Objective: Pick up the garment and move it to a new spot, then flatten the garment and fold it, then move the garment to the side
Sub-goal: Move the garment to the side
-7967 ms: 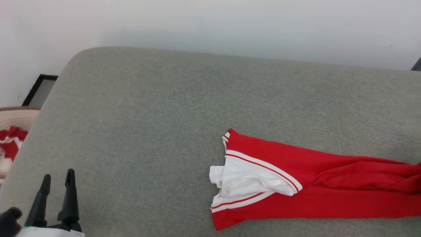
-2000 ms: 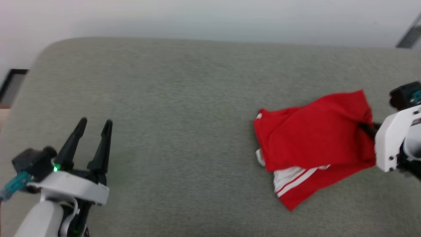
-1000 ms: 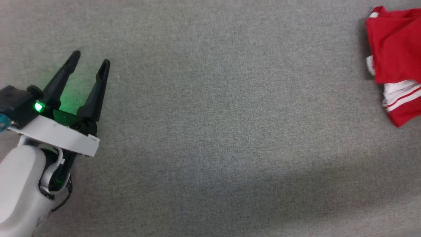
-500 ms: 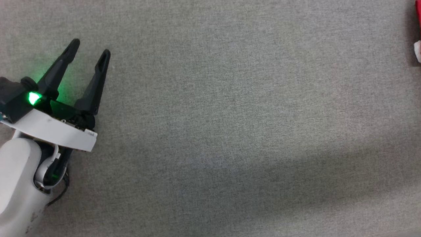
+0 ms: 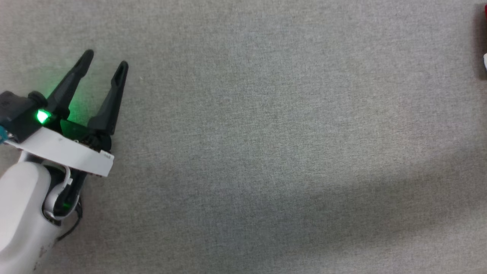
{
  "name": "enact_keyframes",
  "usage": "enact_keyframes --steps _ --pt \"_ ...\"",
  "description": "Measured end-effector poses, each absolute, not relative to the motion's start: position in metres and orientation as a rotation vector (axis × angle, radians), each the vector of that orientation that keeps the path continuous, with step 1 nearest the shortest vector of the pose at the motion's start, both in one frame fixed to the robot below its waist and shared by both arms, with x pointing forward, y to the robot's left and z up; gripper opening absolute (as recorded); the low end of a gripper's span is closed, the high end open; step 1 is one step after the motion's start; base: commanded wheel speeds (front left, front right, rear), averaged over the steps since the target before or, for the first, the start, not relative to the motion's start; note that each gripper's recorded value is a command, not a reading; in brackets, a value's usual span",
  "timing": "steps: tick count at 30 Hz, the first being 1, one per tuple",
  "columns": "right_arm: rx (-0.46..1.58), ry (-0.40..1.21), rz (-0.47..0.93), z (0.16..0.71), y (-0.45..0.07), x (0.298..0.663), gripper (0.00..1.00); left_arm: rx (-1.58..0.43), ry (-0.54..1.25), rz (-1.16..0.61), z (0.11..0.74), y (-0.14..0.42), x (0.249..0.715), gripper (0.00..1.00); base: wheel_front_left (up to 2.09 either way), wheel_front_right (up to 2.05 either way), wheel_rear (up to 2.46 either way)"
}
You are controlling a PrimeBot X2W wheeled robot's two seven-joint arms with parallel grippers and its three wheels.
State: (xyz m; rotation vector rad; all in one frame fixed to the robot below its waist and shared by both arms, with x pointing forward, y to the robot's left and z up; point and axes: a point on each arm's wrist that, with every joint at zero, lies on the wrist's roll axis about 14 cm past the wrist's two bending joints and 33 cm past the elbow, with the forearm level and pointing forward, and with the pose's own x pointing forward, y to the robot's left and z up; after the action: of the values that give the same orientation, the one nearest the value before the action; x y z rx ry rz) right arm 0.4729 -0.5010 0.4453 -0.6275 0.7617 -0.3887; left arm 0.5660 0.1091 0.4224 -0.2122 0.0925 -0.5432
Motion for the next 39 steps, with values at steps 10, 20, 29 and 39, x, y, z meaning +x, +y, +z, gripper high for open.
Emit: enact_keyframes --steps 10,20,29,39 --pt "-0.588 0.559 -0.383 0.49 -0.491 0.481 1.0 -0.214 0.081 -0.49 0.445 0.124 0.547 1.0 0.0 0.0 0.0" --pt "-0.399 0.291 -0.251 0.505 -0.412 0.492 1.0 -0.212 0.069 -0.402 0.471 0.15 0.499 1.0 0.0 0.0 0.0" --pt "-0.263 0.124 -0.092 0.515 -0.322 0.483 1.0 -0.172 0.025 -0.279 0.497 0.194 0.443 1.0 0.0 0.0 0.0" --pt "-0.138 -0.057 0.022 0.538 -0.255 0.442 1.0 -0.143 -0.077 -0.087 0.527 0.249 0.38 1.0 0.0 0.0 0.0"
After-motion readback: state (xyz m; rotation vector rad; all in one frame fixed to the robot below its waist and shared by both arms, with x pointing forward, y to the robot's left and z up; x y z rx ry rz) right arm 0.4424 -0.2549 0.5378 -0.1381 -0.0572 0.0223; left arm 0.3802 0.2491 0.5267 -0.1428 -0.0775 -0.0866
